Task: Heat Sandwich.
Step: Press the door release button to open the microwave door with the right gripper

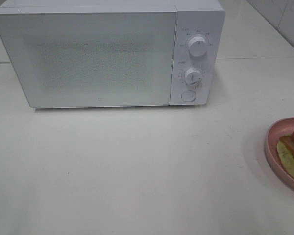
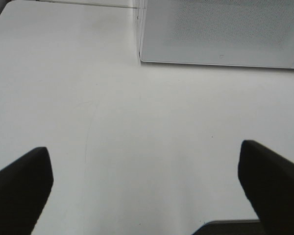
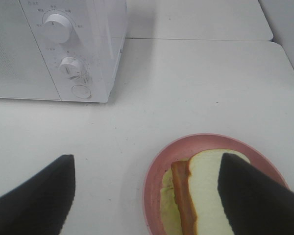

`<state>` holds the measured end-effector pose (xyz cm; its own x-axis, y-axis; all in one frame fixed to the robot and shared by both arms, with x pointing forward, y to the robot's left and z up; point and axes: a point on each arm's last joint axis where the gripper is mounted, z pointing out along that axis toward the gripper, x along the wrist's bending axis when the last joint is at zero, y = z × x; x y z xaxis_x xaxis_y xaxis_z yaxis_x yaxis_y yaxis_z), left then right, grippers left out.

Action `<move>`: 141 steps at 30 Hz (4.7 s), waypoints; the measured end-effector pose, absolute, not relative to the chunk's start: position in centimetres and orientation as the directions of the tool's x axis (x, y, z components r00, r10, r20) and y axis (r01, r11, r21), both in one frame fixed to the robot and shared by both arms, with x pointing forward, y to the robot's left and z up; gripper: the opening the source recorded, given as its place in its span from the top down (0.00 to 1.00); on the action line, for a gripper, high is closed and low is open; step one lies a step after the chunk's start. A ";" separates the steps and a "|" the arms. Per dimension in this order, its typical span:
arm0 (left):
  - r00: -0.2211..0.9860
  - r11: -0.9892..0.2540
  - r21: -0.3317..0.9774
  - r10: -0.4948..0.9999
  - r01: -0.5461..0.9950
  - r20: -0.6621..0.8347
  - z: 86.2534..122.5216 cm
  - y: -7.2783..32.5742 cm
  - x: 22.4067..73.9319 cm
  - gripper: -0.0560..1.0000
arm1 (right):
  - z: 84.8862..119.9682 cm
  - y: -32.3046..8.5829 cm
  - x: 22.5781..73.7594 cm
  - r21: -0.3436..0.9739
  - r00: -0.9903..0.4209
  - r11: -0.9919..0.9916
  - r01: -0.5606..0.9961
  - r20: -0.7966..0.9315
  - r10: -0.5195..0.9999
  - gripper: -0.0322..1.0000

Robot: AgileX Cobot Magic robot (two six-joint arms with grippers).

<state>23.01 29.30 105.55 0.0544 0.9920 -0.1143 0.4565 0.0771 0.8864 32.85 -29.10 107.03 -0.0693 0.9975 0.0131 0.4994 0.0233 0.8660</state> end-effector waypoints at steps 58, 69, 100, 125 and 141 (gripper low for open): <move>0.054 0.077 0.886 0.992 0.456 -0.114 105.5 29.3 23.0 0.03 | 95.3 -25.2 49.5 0.934 -0.081 -0.010 0.357 0.042 0.996 0.22; 0.054 0.077 0.886 0.992 0.456 -0.114 105.5 29.3 23.0 0.03 | 93.2 -21.1 48.9 0.952 -0.095 0.014 0.307 0.016 0.995 0.22; 0.054 0.077 0.886 0.992 0.456 -0.114 105.5 29.3 23.0 0.03 | 91.9 -16.6 46.8 0.967 -0.104 0.052 0.250 -0.027 0.994 0.22; 0.054 0.077 0.886 0.992 0.456 -0.114 105.5 29.3 23.0 0.03 | 91.9 -16.6 46.8 0.792 0.067 -0.552 0.262 0.555 0.829 0.24; 0.054 0.077 0.886 0.992 0.456 -0.114 105.5 29.3 23.0 0.03 | 91.5 -16.5 46.7 0.217 0.260 -0.962 0.169 0.931 0.255 0.56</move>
<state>23.01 29.30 105.55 0.0544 0.9920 -0.1143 0.4565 0.0771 0.8864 46.73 -16.51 91.50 0.2600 0.2554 0.9312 0.1689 -0.9616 0.2165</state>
